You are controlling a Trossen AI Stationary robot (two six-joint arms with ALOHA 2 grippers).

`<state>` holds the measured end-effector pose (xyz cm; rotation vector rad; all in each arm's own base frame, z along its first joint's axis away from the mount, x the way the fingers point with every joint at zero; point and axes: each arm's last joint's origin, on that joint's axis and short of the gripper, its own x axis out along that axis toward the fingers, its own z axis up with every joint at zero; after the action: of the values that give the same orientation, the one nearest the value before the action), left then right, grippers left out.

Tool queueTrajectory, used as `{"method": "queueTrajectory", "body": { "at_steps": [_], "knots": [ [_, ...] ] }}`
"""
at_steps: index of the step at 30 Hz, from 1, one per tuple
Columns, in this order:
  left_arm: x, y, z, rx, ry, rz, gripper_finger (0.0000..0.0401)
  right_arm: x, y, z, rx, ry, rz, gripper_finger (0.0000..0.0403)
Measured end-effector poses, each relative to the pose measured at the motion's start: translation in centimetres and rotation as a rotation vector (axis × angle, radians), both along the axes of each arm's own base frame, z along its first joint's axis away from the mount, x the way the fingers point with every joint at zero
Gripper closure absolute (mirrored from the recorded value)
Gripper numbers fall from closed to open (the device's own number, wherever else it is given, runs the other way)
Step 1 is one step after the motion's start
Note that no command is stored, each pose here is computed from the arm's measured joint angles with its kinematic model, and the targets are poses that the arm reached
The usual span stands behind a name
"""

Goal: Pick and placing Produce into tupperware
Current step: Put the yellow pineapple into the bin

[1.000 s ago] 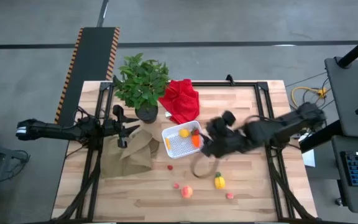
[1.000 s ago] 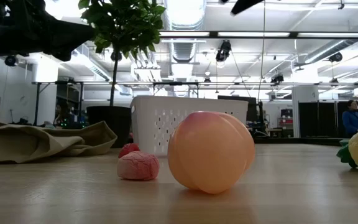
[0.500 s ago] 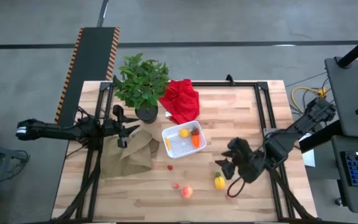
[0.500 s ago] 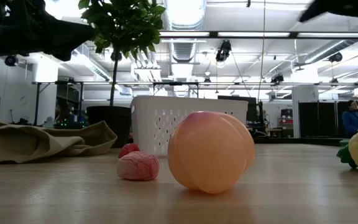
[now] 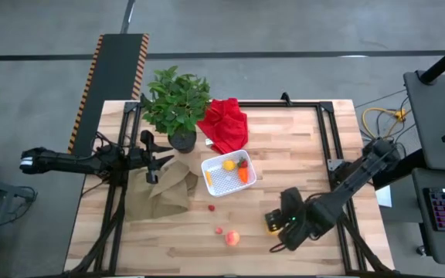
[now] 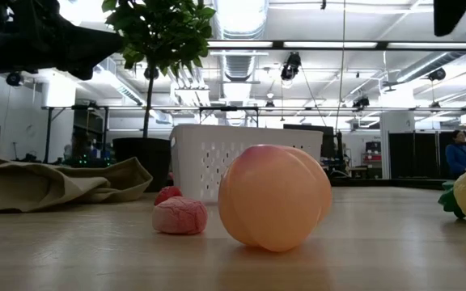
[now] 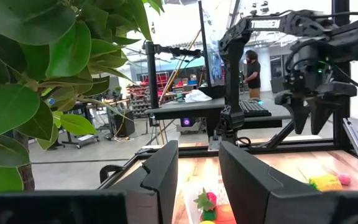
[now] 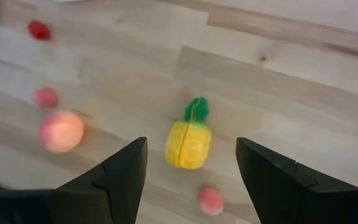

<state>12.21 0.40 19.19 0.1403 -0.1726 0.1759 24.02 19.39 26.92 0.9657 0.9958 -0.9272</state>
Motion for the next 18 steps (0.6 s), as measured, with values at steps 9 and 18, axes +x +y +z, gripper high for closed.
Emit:
{"method": "queueTrajectory", "body": {
  "at_steps": [9,18],
  "knots": [
    [0.0,0.0,0.0,-0.020,-0.002,-0.004,0.0296,3.1,2.9,0.3,-0.078,0.160,0.028,0.0159],
    [0.0,0.0,0.0,-0.020,-0.002,-0.003,0.0296,5.2,3.1,-3.1,-0.003,0.340,0.008,0.0065]
  ]
}}
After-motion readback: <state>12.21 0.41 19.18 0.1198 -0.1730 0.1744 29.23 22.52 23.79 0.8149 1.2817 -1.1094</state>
